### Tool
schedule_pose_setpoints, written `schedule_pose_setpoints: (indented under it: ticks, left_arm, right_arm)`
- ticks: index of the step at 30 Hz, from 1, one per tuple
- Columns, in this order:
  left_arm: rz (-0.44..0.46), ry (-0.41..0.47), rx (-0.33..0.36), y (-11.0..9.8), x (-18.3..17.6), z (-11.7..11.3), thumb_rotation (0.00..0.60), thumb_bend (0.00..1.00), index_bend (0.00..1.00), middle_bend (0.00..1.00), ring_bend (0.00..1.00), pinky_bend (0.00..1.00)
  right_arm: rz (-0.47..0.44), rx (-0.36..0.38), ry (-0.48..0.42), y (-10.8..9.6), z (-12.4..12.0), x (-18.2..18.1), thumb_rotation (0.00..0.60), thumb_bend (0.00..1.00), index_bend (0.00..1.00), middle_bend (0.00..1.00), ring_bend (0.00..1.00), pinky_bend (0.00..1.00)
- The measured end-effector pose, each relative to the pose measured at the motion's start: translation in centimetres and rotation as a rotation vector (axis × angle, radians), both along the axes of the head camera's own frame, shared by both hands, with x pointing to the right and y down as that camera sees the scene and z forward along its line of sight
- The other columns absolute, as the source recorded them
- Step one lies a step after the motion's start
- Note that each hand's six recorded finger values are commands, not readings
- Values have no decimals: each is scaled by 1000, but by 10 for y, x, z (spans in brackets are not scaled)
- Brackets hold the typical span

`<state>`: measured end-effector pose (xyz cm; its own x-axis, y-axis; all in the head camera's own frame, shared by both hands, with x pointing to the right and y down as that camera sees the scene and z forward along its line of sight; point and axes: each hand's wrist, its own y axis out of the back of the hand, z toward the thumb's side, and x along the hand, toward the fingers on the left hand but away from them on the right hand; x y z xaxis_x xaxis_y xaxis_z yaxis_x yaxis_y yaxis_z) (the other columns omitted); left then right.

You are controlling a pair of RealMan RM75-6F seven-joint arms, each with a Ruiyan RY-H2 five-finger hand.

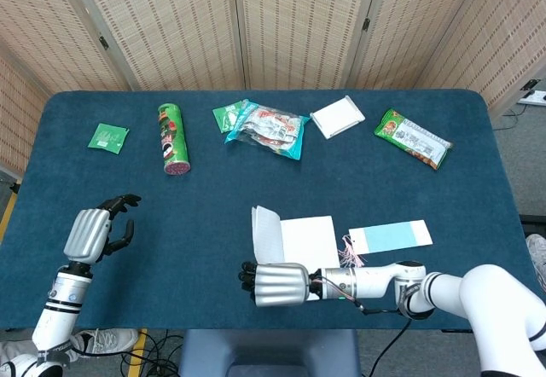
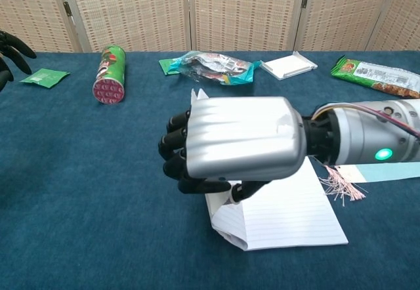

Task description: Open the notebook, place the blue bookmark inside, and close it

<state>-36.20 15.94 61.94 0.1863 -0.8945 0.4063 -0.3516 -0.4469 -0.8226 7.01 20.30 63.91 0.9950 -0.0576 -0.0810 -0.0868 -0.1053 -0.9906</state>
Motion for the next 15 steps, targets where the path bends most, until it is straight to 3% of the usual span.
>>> schedule_pose_setpoints:
  ticks: [13, 15]
  left_arm:
    - [-20, -16, 9, -2, -7, -2, 600, 584, 303, 378, 409, 676]
    - [-23, -21, 12, -3, -9, -2, 600, 584, 303, 378, 409, 676]
  right_arm:
    - [-49, -30, -3, 10, 17, -37, 600, 157, 804, 488, 373, 407]
    - [-46, -35, 5, 11, 21, -41, 600, 146, 756, 459, 355, 407]
